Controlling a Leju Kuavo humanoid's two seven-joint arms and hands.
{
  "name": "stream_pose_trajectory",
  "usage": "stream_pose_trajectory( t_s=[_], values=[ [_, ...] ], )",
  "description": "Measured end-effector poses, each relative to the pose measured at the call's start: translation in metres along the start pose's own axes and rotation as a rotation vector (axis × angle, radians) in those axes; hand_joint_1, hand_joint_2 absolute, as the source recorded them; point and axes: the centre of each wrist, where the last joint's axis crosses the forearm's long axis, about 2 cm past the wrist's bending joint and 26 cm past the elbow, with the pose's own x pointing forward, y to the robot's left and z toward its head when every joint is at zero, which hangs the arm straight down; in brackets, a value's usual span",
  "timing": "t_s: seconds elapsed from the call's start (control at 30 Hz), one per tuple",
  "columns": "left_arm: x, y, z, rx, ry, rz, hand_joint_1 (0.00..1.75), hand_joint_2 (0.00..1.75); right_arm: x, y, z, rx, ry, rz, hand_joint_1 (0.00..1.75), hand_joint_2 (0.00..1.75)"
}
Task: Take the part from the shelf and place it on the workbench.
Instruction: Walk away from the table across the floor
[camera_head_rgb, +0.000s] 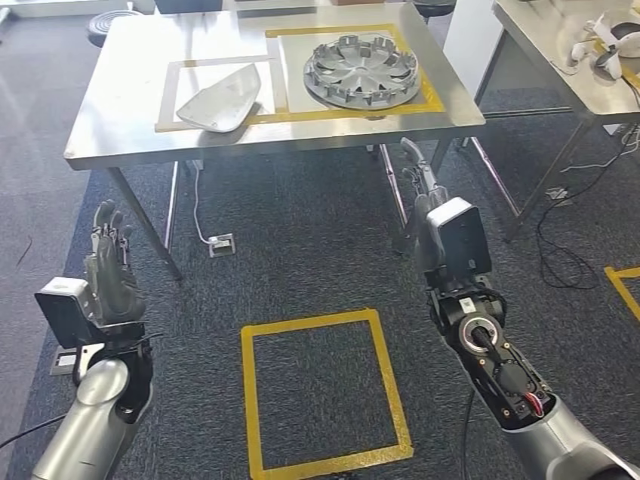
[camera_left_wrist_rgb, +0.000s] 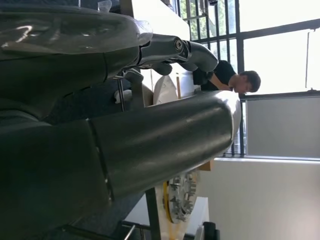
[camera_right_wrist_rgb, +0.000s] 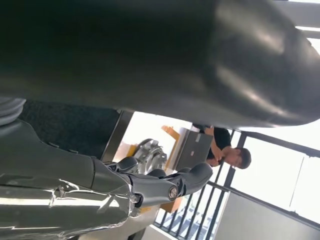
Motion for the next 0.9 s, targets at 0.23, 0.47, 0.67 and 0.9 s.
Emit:
stream_pose_trajectory(
  t_s=[0.23,0.47,0.67,0.9],
  values=[
    [0.0016,-0.0002,-0.0020,0.002,-0.005,0.001,0.00,0.00,0.0005,-0.0016,-0.0021,-0.001,-0.003,-0.006,0.00,0.00],
    [0.0011,0.0013,-0.0006,0.000,-0.002,-0.001,0.00,0.00,0.0004,-0.0012,-0.0016,0.005,0.007,-0.010,0.00,0.00],
    [0.0025,0.0023,-0.0013,0.006,-0.003,-0.007,0.00,0.00,0.0007,-0.0006,-0.0021,0.014,0.006,-0.016,0.00,0.00],
    [0.0033,0.0017,0.0003,0.007,-0.002,-0.004,0.00,0.00,0.0003,-0.0009,-0.0016,0.011,0.008,-0.017,0.00,0.00]
  ],
)
